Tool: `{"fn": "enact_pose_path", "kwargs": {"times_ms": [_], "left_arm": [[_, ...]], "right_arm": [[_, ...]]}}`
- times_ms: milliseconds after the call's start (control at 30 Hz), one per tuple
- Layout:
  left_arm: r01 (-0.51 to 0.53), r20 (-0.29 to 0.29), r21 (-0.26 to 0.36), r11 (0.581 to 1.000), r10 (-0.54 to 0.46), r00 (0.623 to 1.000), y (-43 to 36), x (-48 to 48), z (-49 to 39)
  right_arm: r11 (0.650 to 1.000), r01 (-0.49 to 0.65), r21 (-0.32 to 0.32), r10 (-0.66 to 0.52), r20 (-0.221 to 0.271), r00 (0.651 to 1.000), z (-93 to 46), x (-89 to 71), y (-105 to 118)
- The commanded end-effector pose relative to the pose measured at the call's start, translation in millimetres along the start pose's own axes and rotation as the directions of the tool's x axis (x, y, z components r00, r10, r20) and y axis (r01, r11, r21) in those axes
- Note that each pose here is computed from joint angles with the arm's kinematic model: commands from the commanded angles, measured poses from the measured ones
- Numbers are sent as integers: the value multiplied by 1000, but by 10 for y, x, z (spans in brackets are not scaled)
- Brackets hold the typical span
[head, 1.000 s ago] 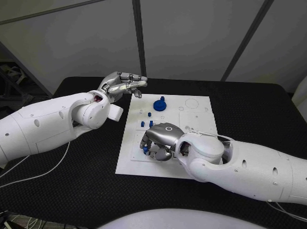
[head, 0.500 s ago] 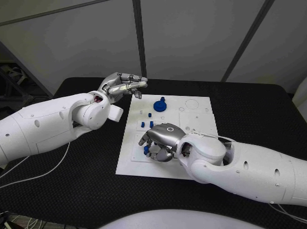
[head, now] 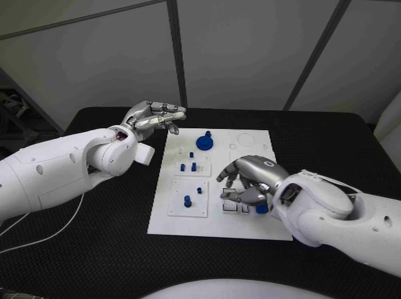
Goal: Assemble the parts on the task board
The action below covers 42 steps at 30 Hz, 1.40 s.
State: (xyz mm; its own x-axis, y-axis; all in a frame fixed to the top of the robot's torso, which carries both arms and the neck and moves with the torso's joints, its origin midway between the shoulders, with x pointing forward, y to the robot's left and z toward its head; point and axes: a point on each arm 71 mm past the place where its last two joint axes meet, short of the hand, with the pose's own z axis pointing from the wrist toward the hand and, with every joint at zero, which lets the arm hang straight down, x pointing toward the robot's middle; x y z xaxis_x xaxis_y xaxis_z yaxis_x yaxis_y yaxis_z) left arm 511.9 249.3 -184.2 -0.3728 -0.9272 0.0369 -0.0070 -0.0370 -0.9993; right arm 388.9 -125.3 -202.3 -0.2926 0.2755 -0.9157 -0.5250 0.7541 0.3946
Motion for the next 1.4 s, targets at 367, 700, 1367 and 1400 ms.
{"fn": "enact_pose_path", "kwargs": {"times_ms": [367,700,1367,1400], "left_arm": [[1,10,15,1000,-1,1000,33,13,-21],[7,5,18,1000,-7,1000,71,34,-41],[11,0,13,1000,-11,1000,98,36,-62],[11,-1,13,1000,-11,1000,98,38,-62]], "right_arm": [[889,-231,394,196,126,972,-590,-271,-769],[889,-62,454,51,37,998,-671,-132,-745],[881,8,472,19,-52,998,-525,186,-720],[880,12,475,18,-58,998,-514,199,-726]]}}
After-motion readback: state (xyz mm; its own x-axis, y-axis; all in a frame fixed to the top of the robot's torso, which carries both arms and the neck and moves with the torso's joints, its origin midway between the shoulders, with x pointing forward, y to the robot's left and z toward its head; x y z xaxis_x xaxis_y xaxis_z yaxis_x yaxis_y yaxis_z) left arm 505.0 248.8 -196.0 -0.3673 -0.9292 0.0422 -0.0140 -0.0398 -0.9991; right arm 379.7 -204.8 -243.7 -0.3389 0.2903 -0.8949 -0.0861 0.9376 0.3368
